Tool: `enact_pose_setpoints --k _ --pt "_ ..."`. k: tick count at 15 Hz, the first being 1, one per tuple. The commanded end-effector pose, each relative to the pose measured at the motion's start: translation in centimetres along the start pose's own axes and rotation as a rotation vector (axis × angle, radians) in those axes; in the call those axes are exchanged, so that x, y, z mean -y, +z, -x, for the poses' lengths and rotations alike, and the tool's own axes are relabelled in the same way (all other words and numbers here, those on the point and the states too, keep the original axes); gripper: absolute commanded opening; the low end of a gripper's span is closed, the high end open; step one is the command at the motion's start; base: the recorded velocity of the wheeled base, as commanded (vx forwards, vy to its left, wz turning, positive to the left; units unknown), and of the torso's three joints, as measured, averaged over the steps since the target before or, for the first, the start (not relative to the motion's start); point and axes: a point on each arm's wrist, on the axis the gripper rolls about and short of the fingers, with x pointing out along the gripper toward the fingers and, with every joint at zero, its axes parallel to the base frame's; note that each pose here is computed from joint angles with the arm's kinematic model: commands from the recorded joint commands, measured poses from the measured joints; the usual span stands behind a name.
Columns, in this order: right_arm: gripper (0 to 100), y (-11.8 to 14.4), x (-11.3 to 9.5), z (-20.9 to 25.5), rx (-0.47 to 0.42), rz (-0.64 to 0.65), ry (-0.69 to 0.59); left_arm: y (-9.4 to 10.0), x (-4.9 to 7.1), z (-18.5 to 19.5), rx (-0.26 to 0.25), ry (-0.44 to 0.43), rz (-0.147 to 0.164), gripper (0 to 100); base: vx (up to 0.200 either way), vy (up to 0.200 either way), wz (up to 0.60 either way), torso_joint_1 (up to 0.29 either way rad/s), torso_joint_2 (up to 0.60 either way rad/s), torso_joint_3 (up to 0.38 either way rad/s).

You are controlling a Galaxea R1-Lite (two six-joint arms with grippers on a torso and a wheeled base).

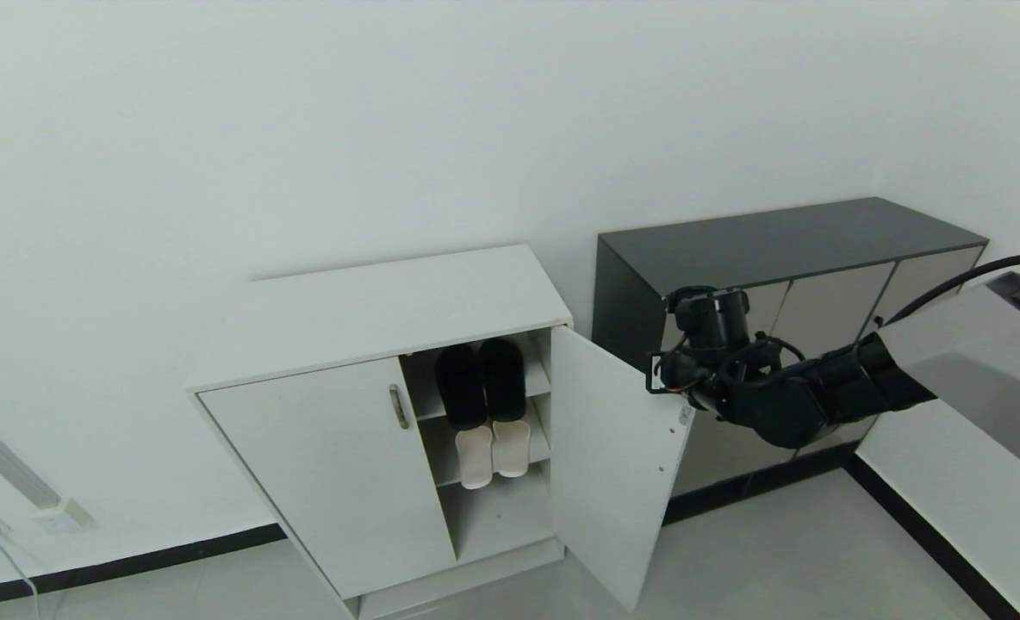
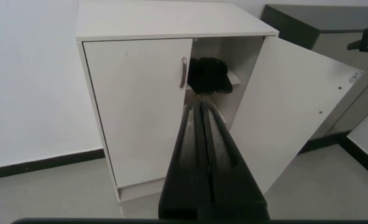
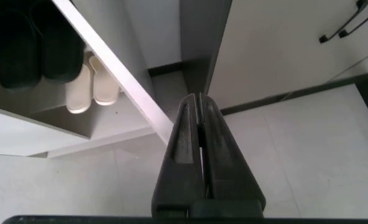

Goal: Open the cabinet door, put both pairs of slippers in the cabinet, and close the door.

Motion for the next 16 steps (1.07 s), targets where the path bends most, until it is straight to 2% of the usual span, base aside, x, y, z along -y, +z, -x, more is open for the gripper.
enact_pose_setpoints --k 1,4,10,13,16 --pt "0 -1.0 0.4 -1.1 -0.027 0.005 -0.018 0.0 0.0 0.0 -0.001 0.001 0.000 0 0.000 0.000 0.00 0.000 0.00 0.000" --pt "0 -1.7 1.0 -2.0 -0.042 0.002 -0.034 0.0 0.0 0.0 -0.001 0.001 0.000 0 0.000 0.000 0.00 0.000 0.00 0.000" --pt "0 -2.4 0.4 -2.5 -0.056 -0.001 -0.029 0.0 0.0 0.0 -0.001 0.001 0.000 0 0.000 0.000 0.00 0.000 0.00 0.000" --pt "0 -2.5 -0.9 -1.4 -0.055 0.013 0.002 0.0 0.0 0.0 -0.001 0.001 0.000 0 0.000 0.000 0.00 0.000 0.00 0.000" --pt "0 -2.9 -4.2 1.8 -0.055 0.052 0.086 0.0 0.0 0.0 -0.001 0.001 0.000 0 0.000 0.000 0.00 0.000 0.00 0.000"
